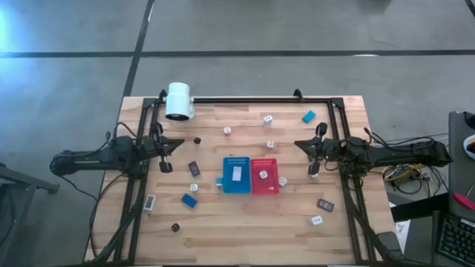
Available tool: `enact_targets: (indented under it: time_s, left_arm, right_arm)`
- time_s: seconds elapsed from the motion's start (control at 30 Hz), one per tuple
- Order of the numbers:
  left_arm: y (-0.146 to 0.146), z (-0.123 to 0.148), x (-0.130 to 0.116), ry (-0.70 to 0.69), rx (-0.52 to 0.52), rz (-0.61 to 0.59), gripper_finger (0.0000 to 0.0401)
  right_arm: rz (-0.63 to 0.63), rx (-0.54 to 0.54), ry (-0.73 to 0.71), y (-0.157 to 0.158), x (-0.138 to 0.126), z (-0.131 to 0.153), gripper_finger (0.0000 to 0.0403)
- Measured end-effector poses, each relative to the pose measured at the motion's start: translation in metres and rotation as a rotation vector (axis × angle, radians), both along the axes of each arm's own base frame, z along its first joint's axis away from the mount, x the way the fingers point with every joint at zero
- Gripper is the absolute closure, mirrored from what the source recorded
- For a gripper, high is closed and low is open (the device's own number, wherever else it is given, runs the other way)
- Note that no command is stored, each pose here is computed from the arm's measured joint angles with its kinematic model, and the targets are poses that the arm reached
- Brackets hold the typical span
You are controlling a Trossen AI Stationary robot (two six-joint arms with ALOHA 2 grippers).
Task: Sort adapters and digital timers
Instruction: Put the right light blue charger adaptor into the red bin
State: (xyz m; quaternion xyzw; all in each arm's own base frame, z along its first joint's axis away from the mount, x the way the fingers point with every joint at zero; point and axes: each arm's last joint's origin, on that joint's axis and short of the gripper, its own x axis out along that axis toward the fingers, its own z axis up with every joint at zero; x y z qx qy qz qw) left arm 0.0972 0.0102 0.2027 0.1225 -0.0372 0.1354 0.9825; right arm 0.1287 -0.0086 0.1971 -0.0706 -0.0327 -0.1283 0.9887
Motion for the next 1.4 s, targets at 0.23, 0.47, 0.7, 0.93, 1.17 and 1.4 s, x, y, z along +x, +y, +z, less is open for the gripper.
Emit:
enact_targets:
  time_s: [0.23, 0.47, 0.7, 0.93, 1.17, 1.4]
  left_arm:
    - [0.0, 0.0, 0.0, -0.012, -0.044, 0.002, 0.0398]
    - [0.0, 0.001, 0.0, -0.014, -0.051, 0.003, 0.0392]
    - [0.0, 0.0, 0.0, -0.015, -0.061, 0.001, 0.0397]
    - [0.0, 0.001, 0.0, -0.032, -0.094, -0.003, 0.0392]
    - [0.0, 0.003, 0.0, -0.046, -0.09, -0.004, 0.0392]
    - [0.0, 0.004, 0.0, -0.061, -0.086, -0.005, 0.0397]
  right_arm:
    - [0.04, 0.119, 0.051, 0.001, 0.002, 0.005, 0.0394]
    - [-0.034, 0.358, 0.406, 0.001, 0.001, 0.029, 0.0394]
    - [-0.142, 0.591, 0.702, 0.002, 0.006, 0.053, 0.0394]
    - [-0.301, 0.773, 1.056, 0.005, 0.012, 0.042, 0.0356]
    - [-0.323, 0.861, 1.236, 0.009, 0.028, 0.02, 0.0261]
    - [-0.322, 0.909, 1.341, 0.011, 0.037, 0.007, 0.0168]
